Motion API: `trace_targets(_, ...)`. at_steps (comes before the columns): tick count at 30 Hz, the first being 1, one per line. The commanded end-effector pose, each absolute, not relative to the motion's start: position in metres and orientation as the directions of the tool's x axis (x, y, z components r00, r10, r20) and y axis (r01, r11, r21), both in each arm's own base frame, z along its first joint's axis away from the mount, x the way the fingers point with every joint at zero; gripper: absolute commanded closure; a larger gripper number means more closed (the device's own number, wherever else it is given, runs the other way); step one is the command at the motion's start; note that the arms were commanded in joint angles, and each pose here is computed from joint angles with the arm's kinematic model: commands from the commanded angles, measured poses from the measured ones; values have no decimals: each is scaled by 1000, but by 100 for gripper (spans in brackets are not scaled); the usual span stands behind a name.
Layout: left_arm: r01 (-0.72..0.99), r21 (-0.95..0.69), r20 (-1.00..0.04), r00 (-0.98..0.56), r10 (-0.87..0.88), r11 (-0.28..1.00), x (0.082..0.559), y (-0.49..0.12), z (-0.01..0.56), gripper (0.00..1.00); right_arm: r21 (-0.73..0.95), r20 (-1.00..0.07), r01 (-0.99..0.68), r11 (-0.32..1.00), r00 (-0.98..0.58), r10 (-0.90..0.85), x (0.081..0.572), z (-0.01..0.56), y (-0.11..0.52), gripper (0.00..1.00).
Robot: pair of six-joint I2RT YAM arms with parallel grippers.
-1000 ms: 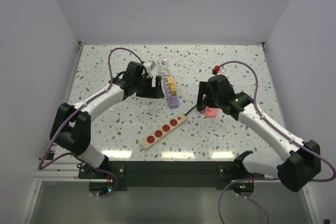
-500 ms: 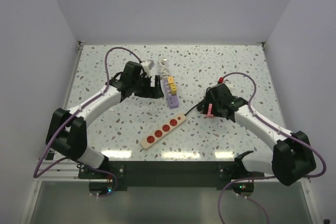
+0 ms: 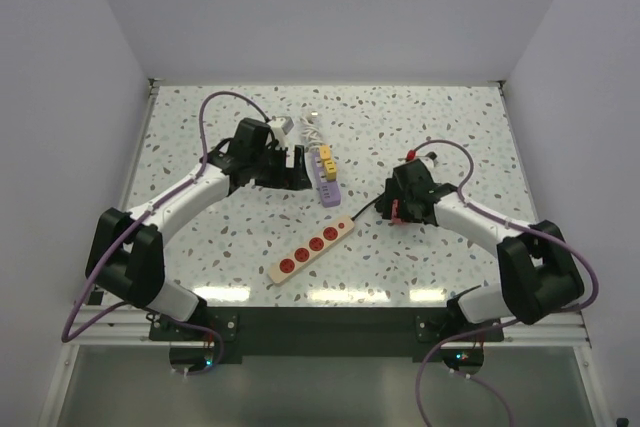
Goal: Insert the plug
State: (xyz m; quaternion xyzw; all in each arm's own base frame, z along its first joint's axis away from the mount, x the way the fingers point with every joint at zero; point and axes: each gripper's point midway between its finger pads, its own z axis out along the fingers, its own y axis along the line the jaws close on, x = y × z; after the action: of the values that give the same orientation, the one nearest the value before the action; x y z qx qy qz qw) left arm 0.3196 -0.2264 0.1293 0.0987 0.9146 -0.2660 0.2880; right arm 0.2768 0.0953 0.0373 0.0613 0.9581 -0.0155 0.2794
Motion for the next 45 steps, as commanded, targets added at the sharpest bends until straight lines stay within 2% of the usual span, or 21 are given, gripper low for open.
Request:
trace_targets(1, 377, -434, -616, -787, 36, 818, 321, -232, 152, 8, 30, -547, 108, 994, -830, 107, 287, 32, 103, 9)
trace_targets(11, 375, -434, -618, -785, 31, 819, 322, -233, 157, 8, -16, -515, 118, 993, -852, 93, 293, 14, 101, 14)
trace_targets(14, 374, -436, -622, -782, 25, 819, 323, -233, 160, 8, -34, -501, 132, 991, -860, 98, 290, 6, 98, 23)
trace_targets(18, 379, -438, -628, -778, 23, 815, 325, -235, 165, 9, -34, -504, 143, 989, -857, 107, 289, 9, 97, 42)
trace_targets(19, 379, -440, -629, -777, 22, 814, 326, -235, 167, 9, -27, -511, 139, 990, -853, 106, 290, 14, 97, 52)
trace_targets(21, 383, -454, -628, -778, 16, 805, 326, -239, 174, 10, -23, -509, 131, 991, -855, 101, 288, 19, 98, 63)
trace_targets(22, 386, -461, -630, -777, 12, 799, 327, -240, 178, 9, -13, -510, 121, 993, -854, 97, 288, 23, 100, 73)
trace_targets(24, 401, -489, -632, -775, 2, 775, 327, -247, 191, 10, 14, -538, 96, 995, -838, 89, 287, 40, 103, 81)
trace_targets(25, 412, -502, -638, -770, -4, 761, 327, -250, 199, 10, 34, -550, 82, 996, -831, 87, 287, 47, 106, 88)
trace_targets(28, 436, -553, -635, -773, -21, 710, 325, -262, 217, 10, 77, -601, 49, 996, -795, 86, 284, 79, 109, 97)
trace_targets(38, 482, -700, -605, -792, -80, 528, 317, -296, 267, 10, 232, -743, -127, 964, -663, 92, 291, 179, 159, 100)
trace_targets(45, 502, -716, -590, -807, -36, 485, 307, -316, 263, 17, 318, -791, -270, 909, -604, 98, 299, 223, 217, 100)
